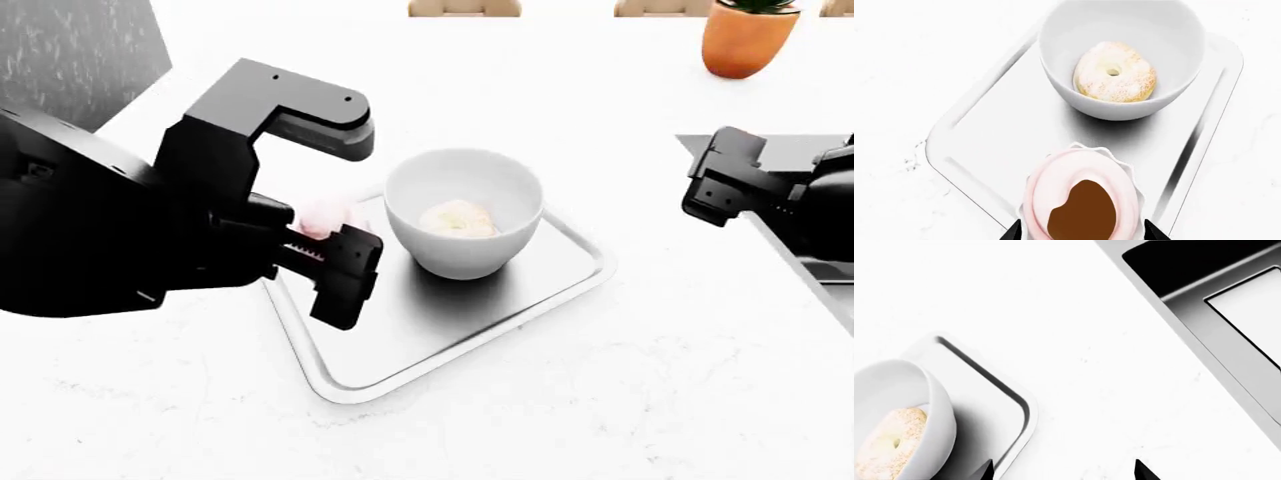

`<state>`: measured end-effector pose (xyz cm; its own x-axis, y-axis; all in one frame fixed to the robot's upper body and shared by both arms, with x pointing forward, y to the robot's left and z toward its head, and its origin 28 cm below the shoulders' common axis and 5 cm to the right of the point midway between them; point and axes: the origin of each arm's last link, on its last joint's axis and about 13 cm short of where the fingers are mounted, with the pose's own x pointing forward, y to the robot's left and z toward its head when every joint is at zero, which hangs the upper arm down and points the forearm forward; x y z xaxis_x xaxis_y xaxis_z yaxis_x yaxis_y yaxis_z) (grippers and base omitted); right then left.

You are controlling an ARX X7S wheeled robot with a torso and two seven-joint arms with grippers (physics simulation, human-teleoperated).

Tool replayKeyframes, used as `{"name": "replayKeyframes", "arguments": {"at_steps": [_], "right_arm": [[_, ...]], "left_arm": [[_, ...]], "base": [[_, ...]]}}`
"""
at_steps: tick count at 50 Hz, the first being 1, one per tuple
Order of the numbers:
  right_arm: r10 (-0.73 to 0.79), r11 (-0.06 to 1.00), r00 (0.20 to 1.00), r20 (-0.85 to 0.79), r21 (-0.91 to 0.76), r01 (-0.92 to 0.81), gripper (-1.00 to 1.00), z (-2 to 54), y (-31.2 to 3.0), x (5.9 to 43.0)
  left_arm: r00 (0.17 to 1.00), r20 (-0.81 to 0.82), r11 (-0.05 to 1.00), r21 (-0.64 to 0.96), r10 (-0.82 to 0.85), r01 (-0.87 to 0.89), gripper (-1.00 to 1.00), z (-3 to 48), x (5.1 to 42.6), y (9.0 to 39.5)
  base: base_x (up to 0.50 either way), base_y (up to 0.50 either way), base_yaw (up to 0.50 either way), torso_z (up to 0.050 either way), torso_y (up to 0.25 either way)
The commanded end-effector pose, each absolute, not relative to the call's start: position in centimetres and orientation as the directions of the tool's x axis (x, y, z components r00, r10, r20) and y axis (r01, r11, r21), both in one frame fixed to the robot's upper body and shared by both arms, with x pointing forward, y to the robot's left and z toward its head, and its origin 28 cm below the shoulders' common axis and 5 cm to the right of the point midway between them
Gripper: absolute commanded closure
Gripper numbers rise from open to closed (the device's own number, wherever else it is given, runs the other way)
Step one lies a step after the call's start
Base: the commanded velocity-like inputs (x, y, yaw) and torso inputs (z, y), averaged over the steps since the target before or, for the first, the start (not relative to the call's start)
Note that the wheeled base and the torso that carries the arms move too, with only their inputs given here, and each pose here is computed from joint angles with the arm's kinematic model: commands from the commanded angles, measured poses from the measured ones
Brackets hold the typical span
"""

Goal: Pick up the bowl with donut and place it on the tray. Pick up the cupcake and place it on the tray.

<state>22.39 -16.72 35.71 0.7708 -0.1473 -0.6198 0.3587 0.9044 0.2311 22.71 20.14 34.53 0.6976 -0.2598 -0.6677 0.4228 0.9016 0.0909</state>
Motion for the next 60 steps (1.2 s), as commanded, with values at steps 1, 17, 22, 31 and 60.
{"name": "replayKeyframes", "arguments": {"at_steps": [1,17,22,31,60], "right_arm": [[-0.144,0.903,0.765,-0.628,0.233,0.361,-1.00,35.2,-16.7,22.6],[-0.138,0.901,0.765,-0.629,0.241,0.361,-1.00,35.0,-16.8,22.8],[-0.137,0.901,0.764,-0.630,0.241,0.361,-1.00,34.9,-16.8,22.7],[-0.137,0.901,0.760,-0.636,0.239,0.363,-1.00,34.5,-16.8,22.9],[-0.139,0.904,0.762,-0.632,0.233,0.358,-1.00,34.9,-16.8,22.3]], "left_arm": [[0.695,-0.671,0.904,0.086,-0.259,0.420,1.00,34.4,22.7,20.1],[0.669,-0.694,0.898,0.074,-0.266,0.434,1.00,34.3,22.2,19.9],[0.661,-0.703,0.894,0.080,-0.263,0.441,1.00,34.2,22.3,19.8],[0.666,-0.702,0.890,0.103,-0.252,0.444,1.00,34.4,22.8,19.5],[0.689,-0.682,0.873,0.151,-0.247,0.463,-1.00,35.5,21.9,19.9]], "base": [[0.00,0.00,0.00,0.000,0.000],[0.00,0.00,0.00,0.001,0.001],[0.00,0.00,0.00,0.000,0.000],[0.00,0.00,0.00,0.000,0.000],[0.00,0.00,0.00,0.000,0.000]]}}
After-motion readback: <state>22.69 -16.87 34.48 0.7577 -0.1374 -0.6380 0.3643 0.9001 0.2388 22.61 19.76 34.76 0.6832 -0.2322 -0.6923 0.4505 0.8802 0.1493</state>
